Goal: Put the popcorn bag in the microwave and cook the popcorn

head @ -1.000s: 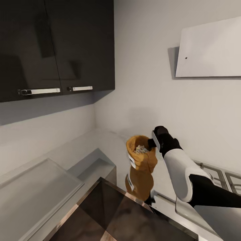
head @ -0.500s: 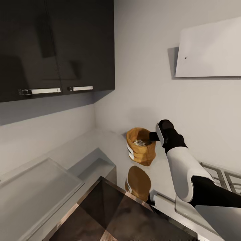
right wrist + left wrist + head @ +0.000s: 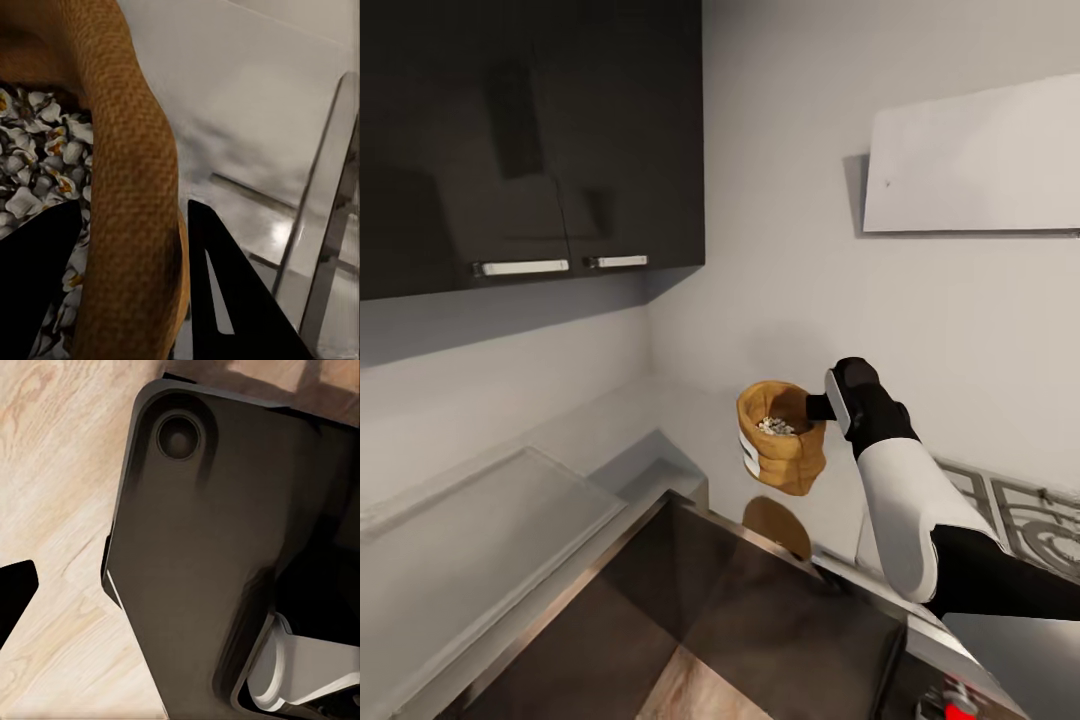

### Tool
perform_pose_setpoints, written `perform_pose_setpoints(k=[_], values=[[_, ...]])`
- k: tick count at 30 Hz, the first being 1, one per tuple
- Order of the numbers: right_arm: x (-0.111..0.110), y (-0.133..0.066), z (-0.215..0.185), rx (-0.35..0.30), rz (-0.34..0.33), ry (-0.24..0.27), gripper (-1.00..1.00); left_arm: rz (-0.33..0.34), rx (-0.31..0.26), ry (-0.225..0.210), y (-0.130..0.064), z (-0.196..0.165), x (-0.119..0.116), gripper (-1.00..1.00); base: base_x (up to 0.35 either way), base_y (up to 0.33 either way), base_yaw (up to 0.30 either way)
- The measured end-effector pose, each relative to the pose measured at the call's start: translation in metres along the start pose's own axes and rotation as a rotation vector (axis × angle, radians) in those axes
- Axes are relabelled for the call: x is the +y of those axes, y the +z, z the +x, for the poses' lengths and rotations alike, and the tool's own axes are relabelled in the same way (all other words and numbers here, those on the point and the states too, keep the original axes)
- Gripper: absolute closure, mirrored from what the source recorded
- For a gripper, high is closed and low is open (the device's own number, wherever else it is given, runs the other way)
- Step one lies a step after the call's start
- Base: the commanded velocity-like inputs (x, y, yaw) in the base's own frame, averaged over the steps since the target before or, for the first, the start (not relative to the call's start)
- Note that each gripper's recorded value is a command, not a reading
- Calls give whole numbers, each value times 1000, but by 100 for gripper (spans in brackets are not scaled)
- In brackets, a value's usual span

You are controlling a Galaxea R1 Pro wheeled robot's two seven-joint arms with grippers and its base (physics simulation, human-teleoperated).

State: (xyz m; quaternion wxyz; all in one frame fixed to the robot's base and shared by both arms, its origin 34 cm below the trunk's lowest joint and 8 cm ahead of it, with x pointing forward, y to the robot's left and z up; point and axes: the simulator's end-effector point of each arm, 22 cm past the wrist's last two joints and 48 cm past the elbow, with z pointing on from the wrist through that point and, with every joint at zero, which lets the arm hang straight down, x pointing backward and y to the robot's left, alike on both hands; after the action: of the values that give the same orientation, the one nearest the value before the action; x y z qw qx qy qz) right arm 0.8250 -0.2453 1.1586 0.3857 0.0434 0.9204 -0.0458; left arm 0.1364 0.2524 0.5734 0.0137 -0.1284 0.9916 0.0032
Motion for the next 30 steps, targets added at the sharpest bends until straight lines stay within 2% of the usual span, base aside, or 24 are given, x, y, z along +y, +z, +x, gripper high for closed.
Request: perform_pose_setpoints(k=[21, 30], values=[[1, 0, 0, 0, -3, -1, 100, 0, 5, 0, 0, 1, 0, -100, -347, 0, 0], [6, 0, 0, -1, -25, -3, 100, 0, 2, 2, 0, 0, 0, -100, -347, 0, 0]])
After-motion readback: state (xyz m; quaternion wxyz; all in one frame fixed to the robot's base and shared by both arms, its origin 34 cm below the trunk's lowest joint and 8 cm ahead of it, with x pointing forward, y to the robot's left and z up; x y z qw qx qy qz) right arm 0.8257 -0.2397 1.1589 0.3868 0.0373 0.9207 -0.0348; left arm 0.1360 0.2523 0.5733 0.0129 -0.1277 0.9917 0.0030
